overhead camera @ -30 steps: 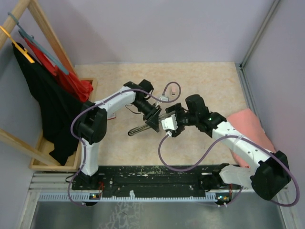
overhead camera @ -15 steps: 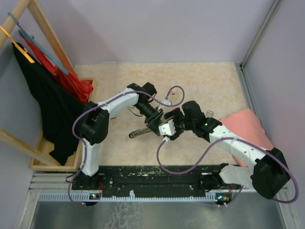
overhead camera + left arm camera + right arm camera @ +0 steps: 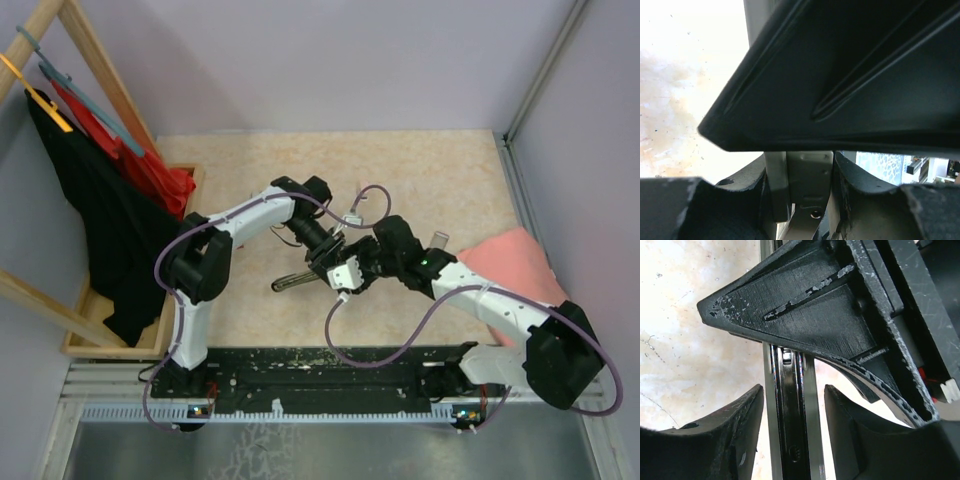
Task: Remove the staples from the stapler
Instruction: Place the stapler at the corner of the board.
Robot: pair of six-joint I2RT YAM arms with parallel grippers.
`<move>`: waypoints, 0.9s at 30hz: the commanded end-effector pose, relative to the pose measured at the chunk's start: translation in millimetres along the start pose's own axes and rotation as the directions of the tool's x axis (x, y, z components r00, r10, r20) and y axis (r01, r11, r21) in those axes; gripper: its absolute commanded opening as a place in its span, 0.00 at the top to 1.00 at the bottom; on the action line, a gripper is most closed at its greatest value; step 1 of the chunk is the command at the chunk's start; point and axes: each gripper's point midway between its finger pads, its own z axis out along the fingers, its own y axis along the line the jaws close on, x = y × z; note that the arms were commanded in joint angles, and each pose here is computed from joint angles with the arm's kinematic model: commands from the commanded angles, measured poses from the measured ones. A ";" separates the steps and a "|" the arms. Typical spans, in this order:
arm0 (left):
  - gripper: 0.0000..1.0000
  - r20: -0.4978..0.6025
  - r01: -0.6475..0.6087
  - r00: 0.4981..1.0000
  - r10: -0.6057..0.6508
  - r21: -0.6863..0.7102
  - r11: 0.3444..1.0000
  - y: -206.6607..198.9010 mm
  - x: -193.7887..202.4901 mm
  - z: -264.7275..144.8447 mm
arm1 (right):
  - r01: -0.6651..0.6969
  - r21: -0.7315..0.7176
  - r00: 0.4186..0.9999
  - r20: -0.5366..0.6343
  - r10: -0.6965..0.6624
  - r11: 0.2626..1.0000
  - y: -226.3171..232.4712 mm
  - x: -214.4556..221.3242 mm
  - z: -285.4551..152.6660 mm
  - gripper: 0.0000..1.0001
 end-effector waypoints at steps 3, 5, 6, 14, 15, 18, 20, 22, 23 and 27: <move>1.00 0.026 -0.042 0.999 0.041 0.056 0.998 -15.3 -10.6 0.2 | 0.018 0.023 1.000 0.002 -0.018 1.000 -4.1 -4.3 6.4 0.52; 1.00 0.024 -0.040 0.999 0.039 0.056 0.998 -15.1 -10.0 0.4 | 0.017 0.023 1.000 0.004 -0.017 1.000 -3.9 -4.7 6.2 0.58; 1.00 0.024 -0.041 0.999 0.039 0.057 0.998 -14.6 -10.1 0.7 | 0.018 0.022 1.000 0.007 -0.018 1.000 -3.7 -5.3 6.1 0.63; 0.79 0.018 -0.042 0.999 0.041 0.036 0.998 -12.3 -10.8 -1.5 | 0.007 0.017 0.999 0.045 -0.008 1.000 -2.4 -13.9 3.6 1.00; 0.72 0.019 -0.044 0.999 0.044 0.029 0.999 -11.7 -11.3 -2.4 | -0.001 0.025 0.999 0.050 0.000 1.000 -4.9 -15.2 2.9 1.00; 0.52 0.026 -0.049 0.999 0.048 0.023 0.999 -11.6 -12.7 -5.0 | -0.040 0.063 0.997 0.067 0.035 0.997 -16.1 -21.2 -1.1 1.00; 0.44 0.031 -0.051 0.998 0.051 0.017 0.999 -10.6 -13.7 -7.0 | -0.067 0.093 0.995 0.078 0.060 0.993 -25.5 -24.9 -4.4 1.00; 0.37 0.037 -0.052 0.998 0.051 0.013 0.999 -10.3 -14.0 -9.5 | -0.090 0.120 0.993 0.088 0.080 0.989 -33.3 -27.7 -7.2 1.00; 0.35 0.040 -0.053 0.998 0.052 0.012 0.999 -10.0 -14.4 -10.4 | -0.099 0.130 0.992 0.093 0.087 0.987 -36.1 -29.1 -8.3 1.00; 0.26 0.051 -0.057 0.997 0.057 0.007 0.998 -10.6 -16.2 -14.0 | -0.114 0.156 0.990 0.102 0.099 0.981 -42.5 -31.2 -11.0 1.00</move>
